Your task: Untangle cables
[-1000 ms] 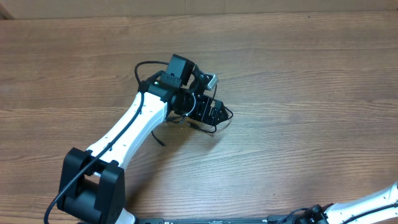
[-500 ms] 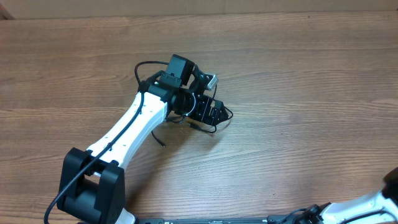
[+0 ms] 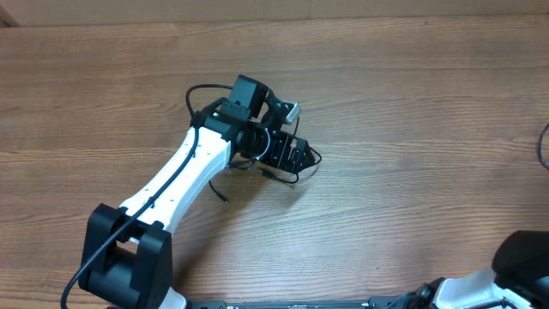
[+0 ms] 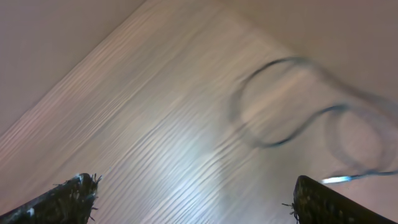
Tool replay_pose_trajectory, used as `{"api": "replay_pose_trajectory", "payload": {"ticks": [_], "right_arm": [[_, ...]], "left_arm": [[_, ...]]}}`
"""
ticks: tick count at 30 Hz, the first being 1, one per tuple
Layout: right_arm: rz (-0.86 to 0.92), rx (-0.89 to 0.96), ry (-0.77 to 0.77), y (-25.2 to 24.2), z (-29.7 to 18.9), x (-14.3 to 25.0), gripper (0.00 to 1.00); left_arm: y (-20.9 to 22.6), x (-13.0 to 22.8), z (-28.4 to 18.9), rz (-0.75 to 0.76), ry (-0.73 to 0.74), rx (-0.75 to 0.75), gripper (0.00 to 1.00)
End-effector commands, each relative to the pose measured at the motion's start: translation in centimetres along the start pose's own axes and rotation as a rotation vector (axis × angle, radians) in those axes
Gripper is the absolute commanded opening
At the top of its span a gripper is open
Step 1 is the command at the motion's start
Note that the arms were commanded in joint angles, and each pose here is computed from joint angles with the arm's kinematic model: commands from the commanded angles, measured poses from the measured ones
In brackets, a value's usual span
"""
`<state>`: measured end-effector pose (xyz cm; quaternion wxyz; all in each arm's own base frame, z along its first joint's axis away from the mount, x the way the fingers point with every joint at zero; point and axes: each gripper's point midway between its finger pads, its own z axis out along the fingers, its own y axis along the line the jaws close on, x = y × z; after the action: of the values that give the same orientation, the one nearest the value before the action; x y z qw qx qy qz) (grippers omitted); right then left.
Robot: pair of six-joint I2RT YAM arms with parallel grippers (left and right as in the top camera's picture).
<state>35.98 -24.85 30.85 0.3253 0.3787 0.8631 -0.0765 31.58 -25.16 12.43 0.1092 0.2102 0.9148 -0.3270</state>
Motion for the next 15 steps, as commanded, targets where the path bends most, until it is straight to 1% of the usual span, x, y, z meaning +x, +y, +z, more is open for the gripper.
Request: {"api": "replay_pose_trajectory", "payload": {"ticks": [1, 2, 3, 5, 11, 13, 15], "right_arm": [[-0.065, -0.256, 0.004, 6.2, -5.8, 2.1, 1.00], [-0.081, -0.300, 0.029, 7.3, -6.8, 3.2, 1.00], [-0.110, -0.374, 0.062, 9.0, -8.8, 4.9, 1.00], [-0.135, -0.420, 0.088, 10.0, -10.6, 6.4, 1.00], [-0.203, -0.421, 0.201, 9.1, -14.7, 11.6, 1.00], [-0.211, -0.410, 0.238, 8.5, -15.3, 12.7, 1.00], [-0.206, -0.449, 0.273, 8.7, -16.1, 13.8, 1.00]], "left_arm": [[-0.2, -0.3, 0.2, 0.000, 0.001, 0.000, 0.99], [-0.2, -0.3, 0.2, 0.000, 0.001, 0.000, 0.99], [-0.2, -0.3, 0.2, 0.000, 0.001, 0.000, 0.99], [-0.2, -0.3, 0.2, 0.000, 0.001, 0.000, 1.00], [-0.2, -0.3, 0.2, 0.000, 0.001, 0.000, 1.00], [-0.2, -0.3, 0.2, 0.000, 0.001, 0.000, 1.00], [-0.2, -0.3, 0.2, 0.000, 0.001, 0.000, 1.00]]}}
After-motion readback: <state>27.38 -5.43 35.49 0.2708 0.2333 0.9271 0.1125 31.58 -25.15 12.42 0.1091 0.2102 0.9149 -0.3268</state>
